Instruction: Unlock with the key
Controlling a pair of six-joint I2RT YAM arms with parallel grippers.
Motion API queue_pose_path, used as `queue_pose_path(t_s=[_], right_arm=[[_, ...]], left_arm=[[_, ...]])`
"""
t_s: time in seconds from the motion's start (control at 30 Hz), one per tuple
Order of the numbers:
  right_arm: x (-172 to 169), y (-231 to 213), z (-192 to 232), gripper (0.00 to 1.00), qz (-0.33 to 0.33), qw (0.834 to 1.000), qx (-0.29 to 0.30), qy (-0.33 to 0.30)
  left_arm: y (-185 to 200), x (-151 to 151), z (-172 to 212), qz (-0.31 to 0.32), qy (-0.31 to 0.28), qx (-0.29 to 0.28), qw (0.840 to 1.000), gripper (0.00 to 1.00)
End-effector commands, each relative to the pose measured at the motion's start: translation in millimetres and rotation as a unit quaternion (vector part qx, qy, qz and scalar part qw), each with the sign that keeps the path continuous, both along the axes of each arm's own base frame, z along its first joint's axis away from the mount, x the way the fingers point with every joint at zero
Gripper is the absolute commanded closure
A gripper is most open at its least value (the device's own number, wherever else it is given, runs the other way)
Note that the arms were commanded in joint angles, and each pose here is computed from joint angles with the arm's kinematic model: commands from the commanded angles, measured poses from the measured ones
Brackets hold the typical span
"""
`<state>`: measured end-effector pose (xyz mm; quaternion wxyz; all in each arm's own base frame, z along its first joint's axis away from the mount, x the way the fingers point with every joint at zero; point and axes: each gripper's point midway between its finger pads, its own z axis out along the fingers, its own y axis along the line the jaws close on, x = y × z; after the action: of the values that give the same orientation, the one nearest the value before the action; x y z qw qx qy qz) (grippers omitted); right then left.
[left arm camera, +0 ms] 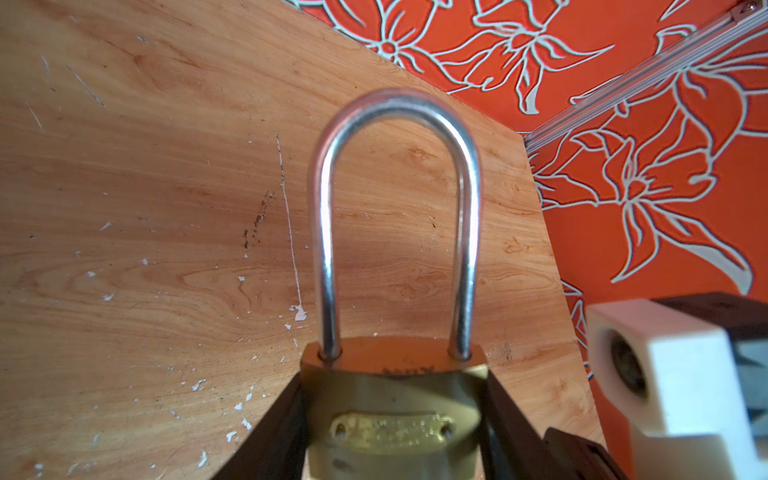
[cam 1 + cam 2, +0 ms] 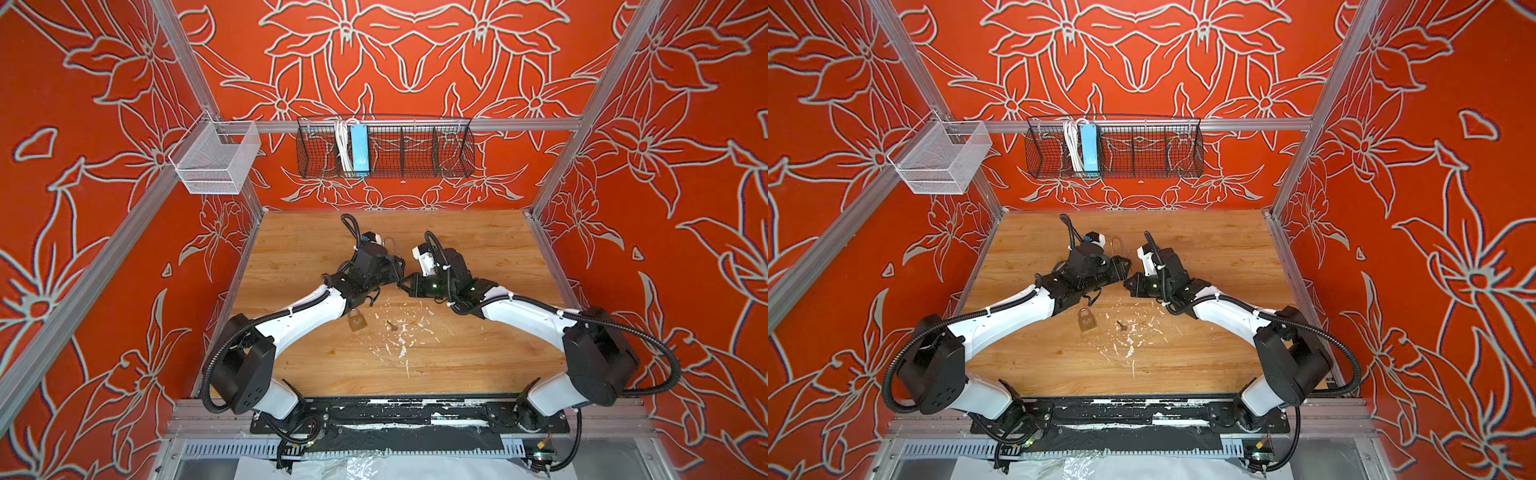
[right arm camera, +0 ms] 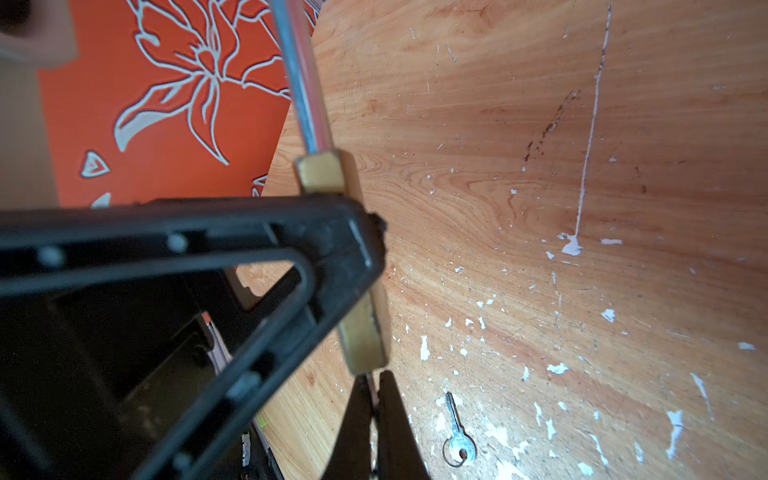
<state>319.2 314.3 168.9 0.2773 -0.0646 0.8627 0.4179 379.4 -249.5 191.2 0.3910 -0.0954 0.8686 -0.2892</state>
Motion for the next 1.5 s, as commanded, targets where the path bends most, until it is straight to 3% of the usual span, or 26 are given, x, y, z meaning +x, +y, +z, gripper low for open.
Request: queue_pose_path(t_s=[0.0, 0.3, 0.6, 1.47], right_arm=[[24, -5, 65, 1.00, -0.030, 0.995, 0.044, -0.085], [31, -1, 66, 1.00, -0.036, 0.994, 0.059, -0.086], [36, -2, 82, 1.00, -0.030, 0.993, 0.055, -0.099], [51, -10, 107, 1.00, -0.025, 0.988, 0.062, -0.140]], left_arm=[[8, -5, -12, 0.003, 0.013, 0.042, 0.999, 1.00], [3, -11, -5, 0.005, 0.019, -0.002, 1.000, 1.00], [2, -13, -16, 0.004, 0.031, 0.030, 0.999, 1.00], [-23, -19, -18, -0.044, 0.041, 0.004, 0.998, 1.00]])
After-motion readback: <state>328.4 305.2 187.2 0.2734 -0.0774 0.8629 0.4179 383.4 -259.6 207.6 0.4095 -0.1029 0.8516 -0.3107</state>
